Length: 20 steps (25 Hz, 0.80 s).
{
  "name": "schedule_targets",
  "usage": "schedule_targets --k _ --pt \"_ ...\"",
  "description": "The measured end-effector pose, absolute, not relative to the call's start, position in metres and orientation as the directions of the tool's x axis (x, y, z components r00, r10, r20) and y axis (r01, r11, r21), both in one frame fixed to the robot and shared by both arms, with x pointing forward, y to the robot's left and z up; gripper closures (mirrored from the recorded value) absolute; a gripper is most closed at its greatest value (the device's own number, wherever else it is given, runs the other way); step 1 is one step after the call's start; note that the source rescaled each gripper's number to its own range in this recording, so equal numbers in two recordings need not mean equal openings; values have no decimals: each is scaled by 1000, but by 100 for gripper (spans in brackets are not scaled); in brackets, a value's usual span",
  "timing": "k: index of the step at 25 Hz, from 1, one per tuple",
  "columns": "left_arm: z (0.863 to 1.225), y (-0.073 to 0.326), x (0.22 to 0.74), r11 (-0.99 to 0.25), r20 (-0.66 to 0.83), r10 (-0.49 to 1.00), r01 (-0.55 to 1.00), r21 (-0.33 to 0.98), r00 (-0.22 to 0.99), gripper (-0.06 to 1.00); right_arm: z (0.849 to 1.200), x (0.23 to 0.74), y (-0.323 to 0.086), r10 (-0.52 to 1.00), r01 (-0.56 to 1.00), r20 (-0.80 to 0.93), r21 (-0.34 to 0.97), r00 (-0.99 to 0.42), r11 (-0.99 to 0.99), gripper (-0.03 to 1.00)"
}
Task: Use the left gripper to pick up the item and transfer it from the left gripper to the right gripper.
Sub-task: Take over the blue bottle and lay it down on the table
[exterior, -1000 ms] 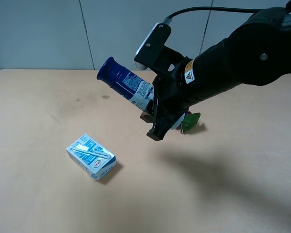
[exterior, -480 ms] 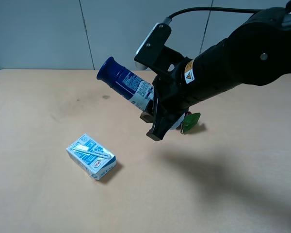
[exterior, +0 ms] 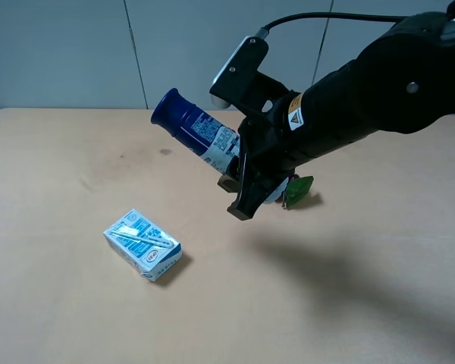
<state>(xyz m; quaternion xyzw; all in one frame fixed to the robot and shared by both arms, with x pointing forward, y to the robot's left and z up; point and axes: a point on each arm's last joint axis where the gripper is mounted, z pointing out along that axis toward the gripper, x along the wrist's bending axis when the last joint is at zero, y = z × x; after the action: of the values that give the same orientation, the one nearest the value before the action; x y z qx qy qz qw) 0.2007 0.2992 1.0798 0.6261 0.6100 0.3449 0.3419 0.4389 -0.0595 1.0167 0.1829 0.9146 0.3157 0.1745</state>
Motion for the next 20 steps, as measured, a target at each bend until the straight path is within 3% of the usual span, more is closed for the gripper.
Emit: schedule_targets --k 8,20 --pt "1043 300 217 64 -51 998 629 775 -40 -2 1017 438 -59 462 249 -180 648 -868 720 97" --pt "1040 298 226 -8 -32 998 582 813 58 2 1017 438 -59 482 274 -161 653 -861 706 97"
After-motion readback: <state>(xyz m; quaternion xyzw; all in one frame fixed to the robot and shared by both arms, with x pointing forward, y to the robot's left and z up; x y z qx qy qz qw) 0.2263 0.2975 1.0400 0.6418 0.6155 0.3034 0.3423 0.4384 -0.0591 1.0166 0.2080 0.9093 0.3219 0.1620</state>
